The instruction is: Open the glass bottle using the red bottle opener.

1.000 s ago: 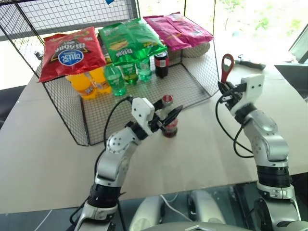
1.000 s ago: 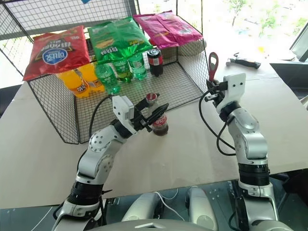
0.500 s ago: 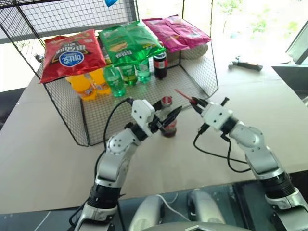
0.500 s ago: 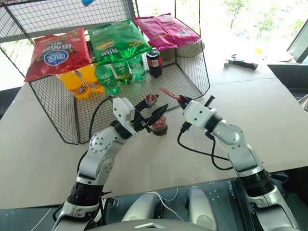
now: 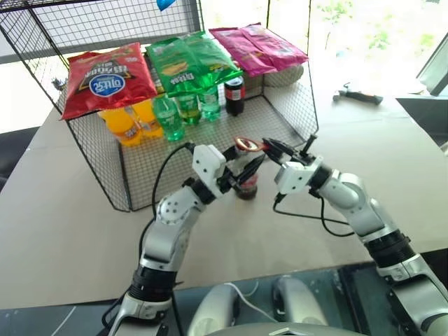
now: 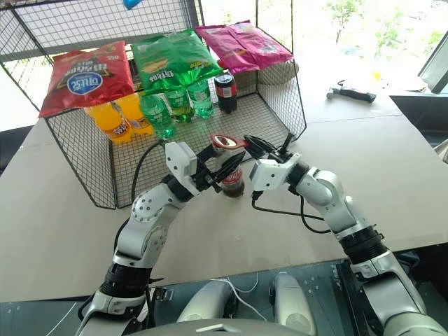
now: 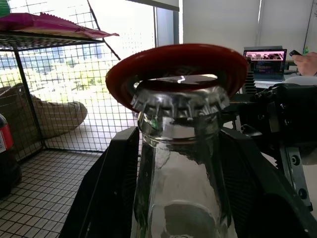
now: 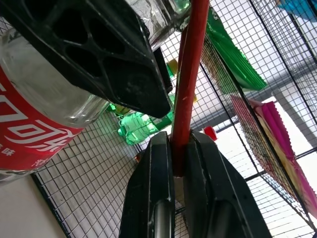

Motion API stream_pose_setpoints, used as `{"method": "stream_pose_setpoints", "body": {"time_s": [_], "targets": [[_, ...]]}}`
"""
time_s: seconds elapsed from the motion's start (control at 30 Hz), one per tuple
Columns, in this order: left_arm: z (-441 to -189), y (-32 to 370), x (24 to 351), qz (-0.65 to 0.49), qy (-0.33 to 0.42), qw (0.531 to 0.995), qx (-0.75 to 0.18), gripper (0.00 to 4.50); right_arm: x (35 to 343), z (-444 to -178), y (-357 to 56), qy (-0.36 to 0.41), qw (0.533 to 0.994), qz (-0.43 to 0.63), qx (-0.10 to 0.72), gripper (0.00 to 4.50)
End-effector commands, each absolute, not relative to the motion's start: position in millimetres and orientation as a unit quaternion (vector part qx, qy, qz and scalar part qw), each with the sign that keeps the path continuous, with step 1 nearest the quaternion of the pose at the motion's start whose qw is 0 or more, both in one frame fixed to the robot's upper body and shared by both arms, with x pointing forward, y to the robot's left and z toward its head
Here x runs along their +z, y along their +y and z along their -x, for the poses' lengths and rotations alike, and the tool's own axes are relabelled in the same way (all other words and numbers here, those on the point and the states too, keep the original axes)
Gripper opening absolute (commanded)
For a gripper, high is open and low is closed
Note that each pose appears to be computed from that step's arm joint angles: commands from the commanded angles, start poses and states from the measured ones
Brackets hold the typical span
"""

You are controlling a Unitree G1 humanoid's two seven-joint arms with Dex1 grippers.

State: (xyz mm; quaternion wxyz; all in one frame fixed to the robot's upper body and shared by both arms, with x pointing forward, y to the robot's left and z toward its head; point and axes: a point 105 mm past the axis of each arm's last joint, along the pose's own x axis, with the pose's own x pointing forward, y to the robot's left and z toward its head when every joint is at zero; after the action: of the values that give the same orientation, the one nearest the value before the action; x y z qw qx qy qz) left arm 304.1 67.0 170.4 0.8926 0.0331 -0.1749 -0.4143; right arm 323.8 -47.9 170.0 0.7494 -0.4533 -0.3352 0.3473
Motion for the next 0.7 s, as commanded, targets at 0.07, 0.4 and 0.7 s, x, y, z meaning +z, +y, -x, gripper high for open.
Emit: {"method": "stream_pose_setpoints", "body": {"time_s": [0.07, 0.4, 0.7], "targets": [[-306.5, 62.9, 161.1, -0.033, -0.155, 0.895, -0.417, 1.82, 145.8, -310.6, -29.7, -0.35, 0.707, 0.466, 0.4, 0.0], [-306.7, 60.0, 159.6, -0.029, -0.152, 0.894, -0.42, 1.82, 192.1, -324.8, -49.7, -0.461, 0.649, 0.52, 0.309, 0.0], [-307.6, 58.1, 158.6, -0.027, -0.15, 0.894, -0.422, 1.82, 211.6, -336.8, -61.8, -0.492, 0.614, 0.559, 0.263, 0.0]]}}
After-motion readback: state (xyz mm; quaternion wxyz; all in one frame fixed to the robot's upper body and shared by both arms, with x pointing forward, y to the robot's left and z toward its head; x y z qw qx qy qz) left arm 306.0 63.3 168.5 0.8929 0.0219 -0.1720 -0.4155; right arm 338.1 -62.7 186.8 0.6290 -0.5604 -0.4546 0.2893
